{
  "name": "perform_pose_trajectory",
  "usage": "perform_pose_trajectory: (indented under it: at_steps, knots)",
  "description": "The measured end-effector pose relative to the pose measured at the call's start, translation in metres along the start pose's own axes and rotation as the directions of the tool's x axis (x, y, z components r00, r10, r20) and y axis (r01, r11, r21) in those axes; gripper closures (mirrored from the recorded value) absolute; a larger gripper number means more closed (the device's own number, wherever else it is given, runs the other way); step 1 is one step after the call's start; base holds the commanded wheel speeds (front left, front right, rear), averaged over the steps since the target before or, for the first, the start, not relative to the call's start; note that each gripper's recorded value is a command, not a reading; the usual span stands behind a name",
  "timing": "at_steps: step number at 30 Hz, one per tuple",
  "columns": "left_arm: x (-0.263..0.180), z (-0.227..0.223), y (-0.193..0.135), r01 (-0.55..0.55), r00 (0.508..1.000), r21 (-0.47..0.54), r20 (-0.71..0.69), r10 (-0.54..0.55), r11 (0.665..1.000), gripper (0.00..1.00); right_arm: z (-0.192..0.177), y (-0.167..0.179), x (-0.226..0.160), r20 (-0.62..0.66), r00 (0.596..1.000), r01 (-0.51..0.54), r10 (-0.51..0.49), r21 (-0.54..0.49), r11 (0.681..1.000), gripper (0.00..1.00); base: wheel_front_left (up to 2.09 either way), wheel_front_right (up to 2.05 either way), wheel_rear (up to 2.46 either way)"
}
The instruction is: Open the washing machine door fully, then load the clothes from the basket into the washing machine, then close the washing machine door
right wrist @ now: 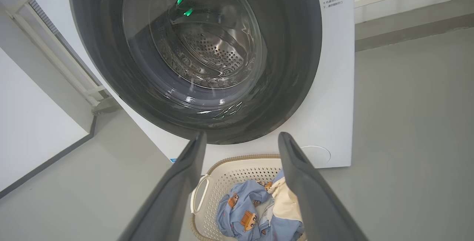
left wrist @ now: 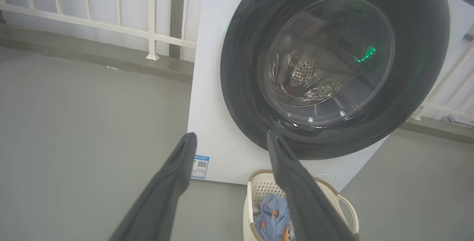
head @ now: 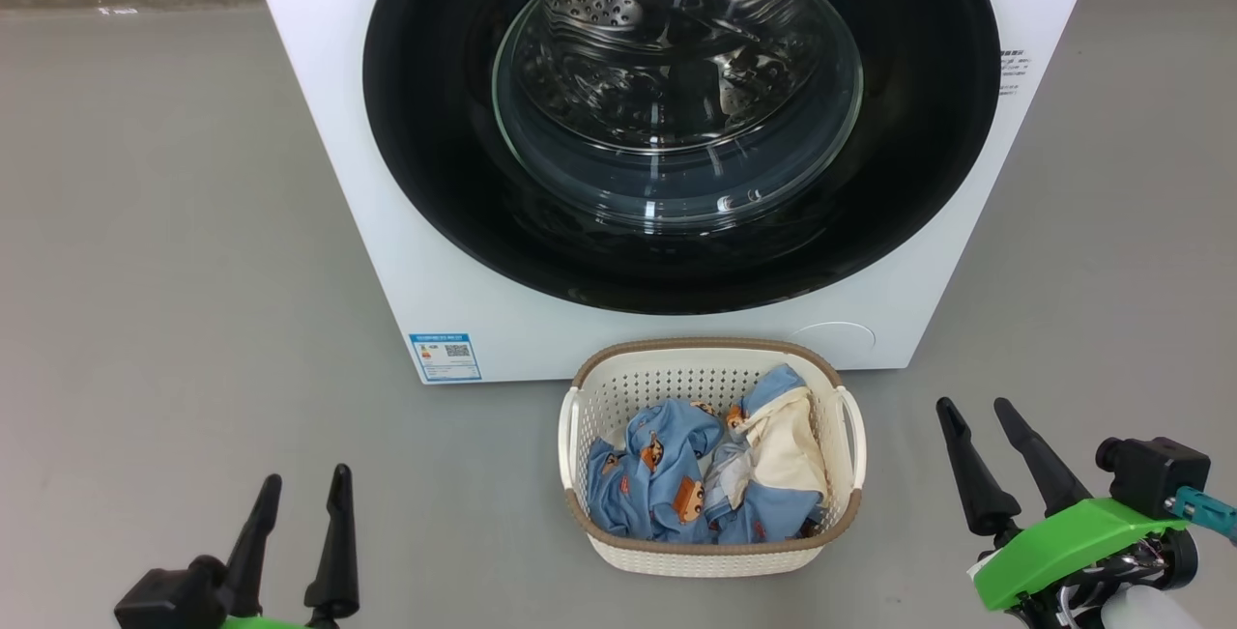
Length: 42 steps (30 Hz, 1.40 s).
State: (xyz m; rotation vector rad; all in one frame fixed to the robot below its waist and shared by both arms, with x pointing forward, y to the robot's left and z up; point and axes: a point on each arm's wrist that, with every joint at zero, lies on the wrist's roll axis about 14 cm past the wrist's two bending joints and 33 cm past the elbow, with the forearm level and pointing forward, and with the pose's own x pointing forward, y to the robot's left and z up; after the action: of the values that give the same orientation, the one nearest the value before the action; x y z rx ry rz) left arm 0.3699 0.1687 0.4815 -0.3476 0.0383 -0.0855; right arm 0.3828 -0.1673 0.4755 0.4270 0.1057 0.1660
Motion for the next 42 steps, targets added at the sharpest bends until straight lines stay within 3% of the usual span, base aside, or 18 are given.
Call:
perform_pose_trajectory:
  at_steps: [19,42]
  knots:
    - [0.003,-0.008,0.001,0.022,1.0,0.154,-0.012,-0.02,0.988,0.0,0.005,-0.005,-0.003,0.023,1.0,-0.014,0.019,-0.19,0.982,0.0,0.0,0.0,0.0]
    - [0.009,-0.009,0.009,0.001,1.0,0.174,-0.017,0.002,0.985,0.0,0.008,-0.013,-0.002,0.04,0.999,0.021,-0.014,-0.19,0.982,0.0,0.12,0.12,-0.23]
